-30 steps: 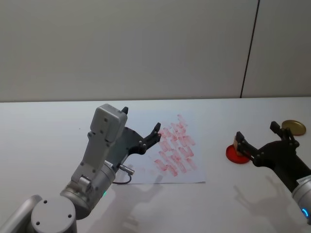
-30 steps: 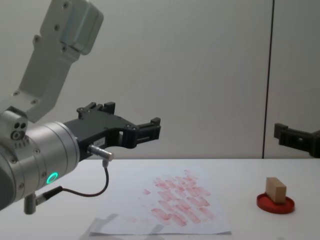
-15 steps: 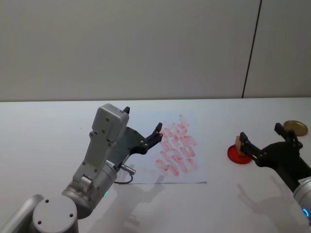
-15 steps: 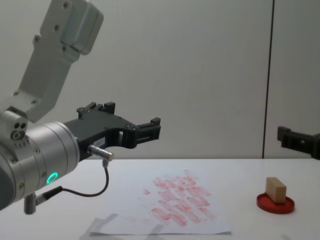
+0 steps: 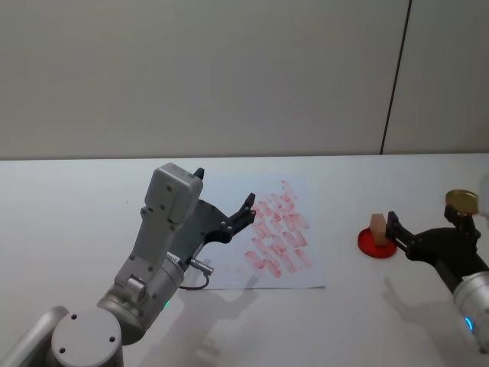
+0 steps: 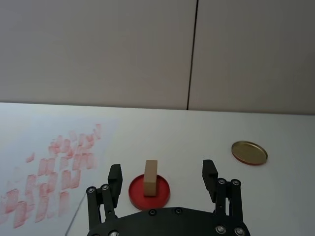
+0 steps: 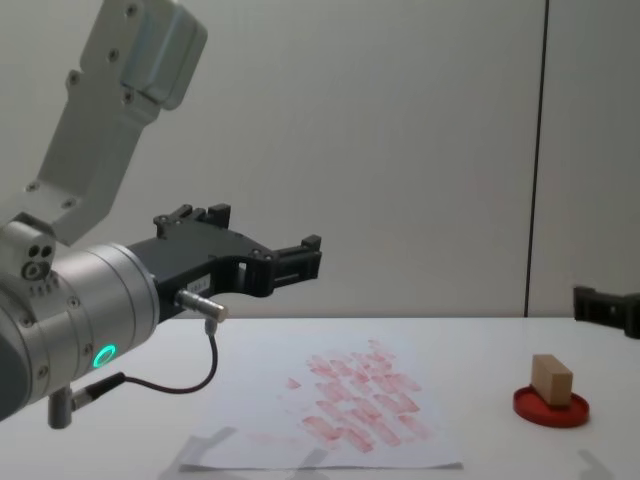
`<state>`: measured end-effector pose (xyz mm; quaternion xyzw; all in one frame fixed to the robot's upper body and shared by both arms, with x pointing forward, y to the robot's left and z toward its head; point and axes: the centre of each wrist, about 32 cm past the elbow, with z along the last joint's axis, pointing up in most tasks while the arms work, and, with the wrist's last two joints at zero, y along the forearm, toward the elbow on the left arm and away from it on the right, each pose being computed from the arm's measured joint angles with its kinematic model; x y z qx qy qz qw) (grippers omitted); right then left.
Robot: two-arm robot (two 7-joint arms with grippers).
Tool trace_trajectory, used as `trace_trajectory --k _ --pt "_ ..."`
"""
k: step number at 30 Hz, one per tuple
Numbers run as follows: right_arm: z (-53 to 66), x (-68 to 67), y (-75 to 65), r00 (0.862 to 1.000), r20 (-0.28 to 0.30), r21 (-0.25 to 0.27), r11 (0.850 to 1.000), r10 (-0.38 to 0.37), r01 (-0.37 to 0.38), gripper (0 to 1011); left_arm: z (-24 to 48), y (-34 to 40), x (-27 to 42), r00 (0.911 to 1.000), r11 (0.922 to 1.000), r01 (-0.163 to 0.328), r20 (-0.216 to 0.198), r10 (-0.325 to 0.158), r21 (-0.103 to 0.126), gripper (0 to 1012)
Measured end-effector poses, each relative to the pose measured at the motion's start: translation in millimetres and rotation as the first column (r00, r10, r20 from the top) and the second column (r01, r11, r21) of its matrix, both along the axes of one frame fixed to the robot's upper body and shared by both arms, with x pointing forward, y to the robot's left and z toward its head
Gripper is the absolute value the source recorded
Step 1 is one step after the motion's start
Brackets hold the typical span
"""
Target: Use the one hand to pick up the stamp and affix it onto the A4 paper.
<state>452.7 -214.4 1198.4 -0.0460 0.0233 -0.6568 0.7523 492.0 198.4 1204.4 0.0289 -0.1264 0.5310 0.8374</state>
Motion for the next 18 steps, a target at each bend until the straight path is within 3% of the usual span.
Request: trace_trajectory --k 8,18 --pt "0.0 21.9 10.9 0.993 -0.090 -0.018 0.997 -0.082 0.080 1000 0.0 0.0 0.0 1.0000 1.0000 0.000 0.000 0.000 0.000 993" --pt "-2.6 46.6 20.0 0.982 -0.153 -0.020 0.994 -0.107 0.105 1001 0.0 0.0 0.0 1.0000 1.0000 0.000 0.000 0.000 0.000 993"
